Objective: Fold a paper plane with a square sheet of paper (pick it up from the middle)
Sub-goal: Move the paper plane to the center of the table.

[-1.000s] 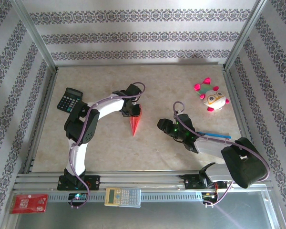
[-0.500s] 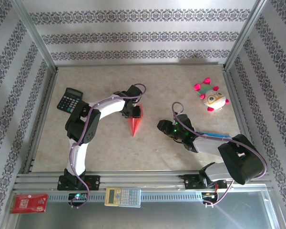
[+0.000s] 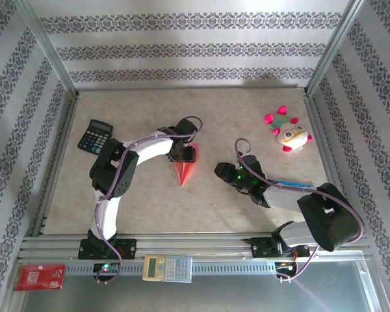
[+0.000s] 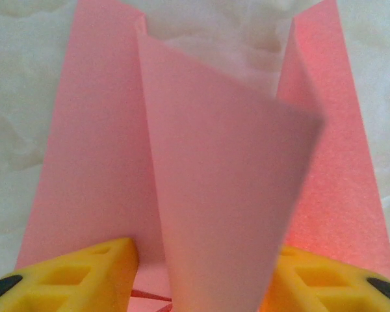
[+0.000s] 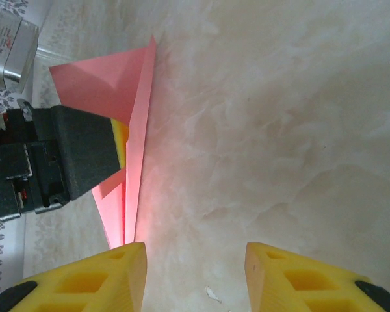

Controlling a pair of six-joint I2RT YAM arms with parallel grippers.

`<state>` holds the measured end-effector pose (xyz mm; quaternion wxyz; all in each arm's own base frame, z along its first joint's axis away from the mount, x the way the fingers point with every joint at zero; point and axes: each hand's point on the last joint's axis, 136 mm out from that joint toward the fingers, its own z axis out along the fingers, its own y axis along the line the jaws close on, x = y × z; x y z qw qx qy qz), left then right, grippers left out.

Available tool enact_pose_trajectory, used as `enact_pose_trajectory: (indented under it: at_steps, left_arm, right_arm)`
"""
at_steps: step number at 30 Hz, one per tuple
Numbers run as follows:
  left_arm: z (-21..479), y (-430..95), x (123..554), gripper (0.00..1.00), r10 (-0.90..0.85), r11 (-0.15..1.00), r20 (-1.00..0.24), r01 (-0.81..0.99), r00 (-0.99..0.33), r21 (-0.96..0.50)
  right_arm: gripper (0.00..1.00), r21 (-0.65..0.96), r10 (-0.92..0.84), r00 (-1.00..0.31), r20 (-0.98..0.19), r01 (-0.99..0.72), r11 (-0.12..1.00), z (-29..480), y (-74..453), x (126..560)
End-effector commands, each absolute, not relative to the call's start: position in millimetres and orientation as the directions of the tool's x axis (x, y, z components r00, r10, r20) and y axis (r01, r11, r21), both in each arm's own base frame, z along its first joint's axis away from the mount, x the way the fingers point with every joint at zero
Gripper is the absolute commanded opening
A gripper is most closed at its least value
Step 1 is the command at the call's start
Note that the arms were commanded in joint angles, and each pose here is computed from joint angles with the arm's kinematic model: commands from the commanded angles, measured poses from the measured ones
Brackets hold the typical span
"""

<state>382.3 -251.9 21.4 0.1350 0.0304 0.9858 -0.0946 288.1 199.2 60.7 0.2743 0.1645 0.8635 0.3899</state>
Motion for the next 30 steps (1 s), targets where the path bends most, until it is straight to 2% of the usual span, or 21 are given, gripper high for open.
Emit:
enact_pose_trajectory:
  at_steps: [1,7,10,17,30]
  left_arm:
    - [0,-232,359,0.53,0.047,0.995,-0.200,0.064,-0.979,-0.078]
    - [9,-226,358,0.53,0.068,0.997,-0.241,0.074,-0.968,-0.016]
    - [14,-230,358,0.50,0.067,0.997,-0.255,0.076,-0.965,-0.028]
    - [8,-229,359,0.50,0.070,0.997,-0.255,0.076,-0.964,-0.012]
    - [11,-232,359,0.57,0.082,0.996,-0.255,0.089,-0.963,-0.018]
  right_arm:
    - [0.44,0.768,0.498,-0.797,-0.341,0.069,0.637,58,198,288]
    - [0.44,0.767,0.499,-0.798,-0.337,0.075,0.638,56,198,289]
    - [0.44,0.767,0.498,-0.801,-0.333,0.077,0.636,55,198,288]
    - [0.44,0.767,0.497,-0.804,-0.326,0.082,0.636,52,199,288]
    - [0.44,0.770,0.499,-0.810,-0.309,0.095,0.631,47,200,289]
